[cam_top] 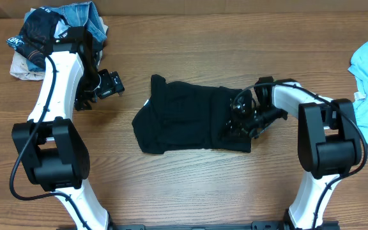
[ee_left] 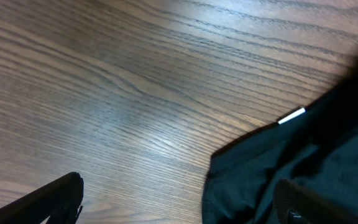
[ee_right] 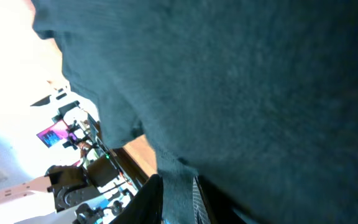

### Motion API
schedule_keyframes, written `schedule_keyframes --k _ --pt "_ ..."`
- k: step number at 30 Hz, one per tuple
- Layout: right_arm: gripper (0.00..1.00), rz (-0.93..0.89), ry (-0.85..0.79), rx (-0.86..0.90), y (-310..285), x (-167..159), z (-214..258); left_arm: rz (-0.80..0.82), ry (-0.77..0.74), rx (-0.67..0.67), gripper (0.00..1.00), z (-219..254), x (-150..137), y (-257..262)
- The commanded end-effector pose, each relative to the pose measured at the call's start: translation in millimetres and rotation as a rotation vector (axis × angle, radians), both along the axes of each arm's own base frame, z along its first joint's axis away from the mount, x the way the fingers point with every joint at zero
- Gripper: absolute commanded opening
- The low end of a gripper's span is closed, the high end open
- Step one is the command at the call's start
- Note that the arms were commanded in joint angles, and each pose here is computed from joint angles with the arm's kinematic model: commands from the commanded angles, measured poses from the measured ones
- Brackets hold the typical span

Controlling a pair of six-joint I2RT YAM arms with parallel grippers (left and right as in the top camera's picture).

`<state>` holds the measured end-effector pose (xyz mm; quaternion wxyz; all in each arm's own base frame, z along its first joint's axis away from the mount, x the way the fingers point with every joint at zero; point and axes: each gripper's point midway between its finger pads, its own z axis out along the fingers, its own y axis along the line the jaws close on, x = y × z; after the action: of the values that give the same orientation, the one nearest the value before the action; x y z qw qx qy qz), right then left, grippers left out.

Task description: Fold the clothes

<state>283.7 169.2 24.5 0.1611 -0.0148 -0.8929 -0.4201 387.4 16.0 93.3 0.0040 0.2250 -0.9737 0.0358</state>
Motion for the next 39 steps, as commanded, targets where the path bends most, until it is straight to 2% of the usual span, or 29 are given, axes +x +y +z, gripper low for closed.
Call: schedule_keyframes --k 1,2,3,4,5,11,17,22,30,36,39 --pt "0.26 -0.01 -0.178 -0.157 -16 43 51 -0.129 -0.035 -0.08 1.0 2 6 -17" --pt "0.34 -0.016 -0.202 -0.205 -22 48 62 -0.161 -0.048 -0.11 1.0 3 7 -23" --pt "0.49 -0.026 -0.224 -0.256 -29 53 74 -0.185 -0.059 -0.134 1.0 4 8 -27" --pt "0.69 -0.033 -0.24 -0.292 -33 57 84 -0.208 -0.068 -0.158 1.0 5 9 -32" --pt "1.0 -0.042 -0.254 -0.33 -39 60 96 -0.232 -0.078 -0.188 1.0 6 10 -38" --pt "1.0 -0.117 -0.23 -0.491 -60 60 133 -0.297 -0.087 -0.264 1.0 2 7 -61" --pt "1.0 -0.116 -0.229 -0.492 -60 60 135 -0.33 -0.107 -0.441 1.0 -20 -2 -99" --pt "1.0 -0.115 -0.229 -0.492 -60 60 135 -0.318 -0.11 -0.526 1.0 -47 -14 -112" --pt "1.0 -0.122 -0.254 -0.488 -60 61 145 -0.31 -0.081 -0.508 1.0 -68 -28 -108" --pt "1.0 -0.14 -0.35 -0.47 -61 57 179 -0.247 -0.037 -0.365 1.0 -80 -29 -86" --pt "1.0 -0.146 -0.388 -0.464 -62 48 195 -0.253 -0.045 -0.349 1.0 -81 -27 -84"
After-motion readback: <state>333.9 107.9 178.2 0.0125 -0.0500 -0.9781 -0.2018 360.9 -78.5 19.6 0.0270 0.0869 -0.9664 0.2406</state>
